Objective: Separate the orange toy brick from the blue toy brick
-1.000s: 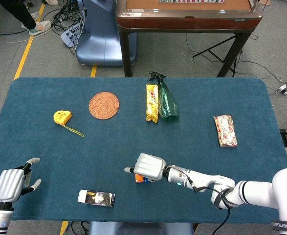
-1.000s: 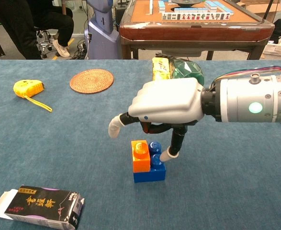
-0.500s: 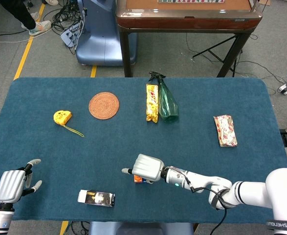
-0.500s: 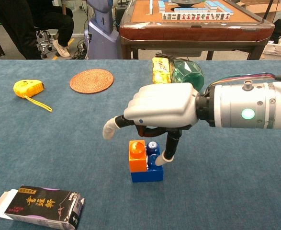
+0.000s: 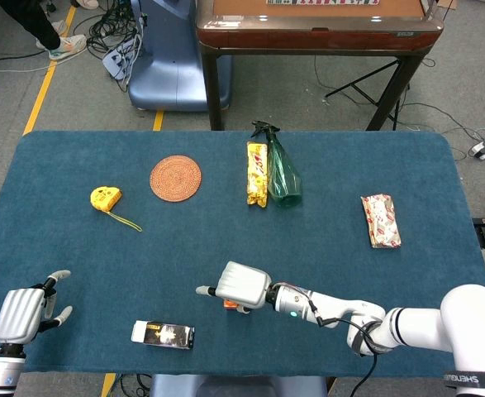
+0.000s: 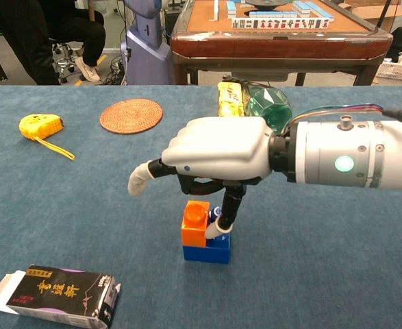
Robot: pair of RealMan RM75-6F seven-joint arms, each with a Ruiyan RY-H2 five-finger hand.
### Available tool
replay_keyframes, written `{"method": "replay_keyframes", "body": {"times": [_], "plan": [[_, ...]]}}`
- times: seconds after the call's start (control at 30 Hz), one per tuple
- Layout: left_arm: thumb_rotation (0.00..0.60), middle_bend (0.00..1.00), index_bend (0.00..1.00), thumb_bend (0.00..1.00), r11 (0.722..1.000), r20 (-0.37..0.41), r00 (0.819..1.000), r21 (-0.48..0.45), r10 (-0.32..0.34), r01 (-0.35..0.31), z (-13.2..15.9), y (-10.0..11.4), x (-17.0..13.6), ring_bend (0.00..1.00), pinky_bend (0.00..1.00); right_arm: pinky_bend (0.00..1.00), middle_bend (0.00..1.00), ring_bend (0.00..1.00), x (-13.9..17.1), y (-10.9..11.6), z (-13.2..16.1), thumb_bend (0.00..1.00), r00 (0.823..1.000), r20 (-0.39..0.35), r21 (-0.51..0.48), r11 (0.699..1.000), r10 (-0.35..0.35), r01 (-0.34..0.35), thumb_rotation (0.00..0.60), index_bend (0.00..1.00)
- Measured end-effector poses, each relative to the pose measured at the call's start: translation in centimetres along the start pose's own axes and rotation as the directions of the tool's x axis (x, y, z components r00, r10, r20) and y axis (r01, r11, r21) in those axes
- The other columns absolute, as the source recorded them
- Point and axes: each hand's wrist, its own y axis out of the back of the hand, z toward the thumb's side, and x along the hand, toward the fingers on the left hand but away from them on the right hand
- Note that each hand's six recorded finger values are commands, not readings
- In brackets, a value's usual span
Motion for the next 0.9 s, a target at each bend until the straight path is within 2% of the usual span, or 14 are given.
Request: {"method": "replay_keyframes", "body": {"times": [0.3, 0.6, 0.9], "plan": [[0.6, 0.77, 0.32, 0.24, 1.0, 0.005, 1.0, 0.0, -0.009, 0.009, 0.2, -0.2, -0.1, 0.63, 0.82, 1.0, 0.92, 1.0, 0.2, 0.0, 0.4, 0.15, 1.0, -0.01, -0.019, 1.0, 0.0, 0.0, 0.6, 0.19], [0.6, 0.77, 0.32, 0.24, 1.0, 0.007, 1.0, -0.001, -0.012, 0.012, 0.3, -0.4, 0.0, 0.63, 0.82, 1.0, 0.92, 1.0, 1.1, 0.0, -0.8, 0.16, 0.998, 0.022, -0.015, 0.998, 0.053, -0.053, 0.6, 0.22], [0.6, 0.77, 0.32, 0.24, 1.0, 0.012, 1.0, 0.001, -0.014, 0.014, 0.6, -0.4, 0.0, 0.63, 0.82, 1.0, 0.92, 1.0, 0.5, -0.3, -0.9, 0.28, 0.994, 0.023, 0.01, 0.995, 0.103, -0.103, 0.6, 0.27]]}}
